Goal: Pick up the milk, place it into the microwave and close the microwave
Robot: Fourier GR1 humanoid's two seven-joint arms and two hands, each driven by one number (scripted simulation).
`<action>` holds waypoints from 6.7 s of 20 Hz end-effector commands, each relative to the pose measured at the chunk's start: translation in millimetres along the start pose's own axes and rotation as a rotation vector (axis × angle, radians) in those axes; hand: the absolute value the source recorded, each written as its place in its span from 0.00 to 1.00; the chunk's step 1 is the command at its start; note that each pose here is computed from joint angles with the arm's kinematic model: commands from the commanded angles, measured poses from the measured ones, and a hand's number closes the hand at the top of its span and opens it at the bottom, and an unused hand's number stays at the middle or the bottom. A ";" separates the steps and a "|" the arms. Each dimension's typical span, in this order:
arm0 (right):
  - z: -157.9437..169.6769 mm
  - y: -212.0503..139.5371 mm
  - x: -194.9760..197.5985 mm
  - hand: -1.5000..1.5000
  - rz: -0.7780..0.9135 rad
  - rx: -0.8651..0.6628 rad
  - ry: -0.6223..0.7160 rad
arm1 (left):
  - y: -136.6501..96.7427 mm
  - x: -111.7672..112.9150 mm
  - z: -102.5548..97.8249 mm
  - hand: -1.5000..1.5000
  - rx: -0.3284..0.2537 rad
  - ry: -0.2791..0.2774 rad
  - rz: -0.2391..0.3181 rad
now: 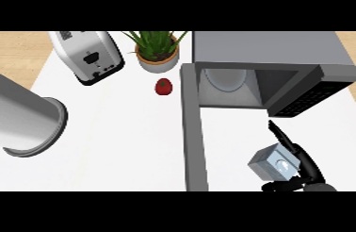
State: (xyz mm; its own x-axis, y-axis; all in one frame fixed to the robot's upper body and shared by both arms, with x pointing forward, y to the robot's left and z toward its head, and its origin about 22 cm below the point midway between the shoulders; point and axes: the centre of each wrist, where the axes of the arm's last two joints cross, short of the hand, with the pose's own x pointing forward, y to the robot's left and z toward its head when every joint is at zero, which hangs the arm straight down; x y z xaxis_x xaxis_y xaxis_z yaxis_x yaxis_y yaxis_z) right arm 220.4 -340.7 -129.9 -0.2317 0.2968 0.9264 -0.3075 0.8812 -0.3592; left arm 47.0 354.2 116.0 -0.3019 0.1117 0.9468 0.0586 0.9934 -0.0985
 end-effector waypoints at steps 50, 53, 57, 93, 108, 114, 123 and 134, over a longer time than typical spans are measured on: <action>-226.5 -23.0 96.3 1.00 -0.029 -0.323 -0.049 | 12.8 21.3 -12.9 0.00 -0.081 -0.027 0.052; -240.0 -28.1 110.8 1.00 -0.013 -0.356 -0.048 | 10.7 19.7 -19.6 0.00 -0.126 -0.050 0.063; -231.8 -45.6 107.8 1.00 0.148 -0.404 -0.027 | 14.1 15.7 -25.5 0.00 -0.139 -0.067 0.069; -226.1 -109.7 129.8 1.00 0.278 -0.646 0.003 | 28.0 14.1 -60.0 0.00 -0.192 -0.061 0.013; -258.5 -77.0 149.5 0.00 0.229 -0.468 -0.009 | 28.1 8.6 -72.9 0.00 -0.236 -0.041 -0.010; -284.6 -49.9 171.4 0.00 0.237 -0.504 0.013 | 28.0 8.3 -80.5 0.00 -0.246 -0.046 -0.018; -301.5 -27.5 187.9 0.00 0.208 -0.490 -0.047 | 25.2 -3.8 -81.6 0.00 -0.265 -0.006 0.000; -300.6 -33.7 188.8 0.00 0.201 -0.603 -0.050 | 15.6 -19.3 -77.5 0.00 -0.275 0.052 0.021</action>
State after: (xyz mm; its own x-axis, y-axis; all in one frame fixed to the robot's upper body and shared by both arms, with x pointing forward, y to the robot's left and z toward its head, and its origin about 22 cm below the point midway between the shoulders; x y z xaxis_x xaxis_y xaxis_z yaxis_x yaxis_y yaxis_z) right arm 450.0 -220.2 54.9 -0.2416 0.4973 0.8332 0.3038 0.8543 -0.4218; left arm 128.6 370.4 123.2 -0.2657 0.1232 0.9562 0.3136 0.9489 -0.0351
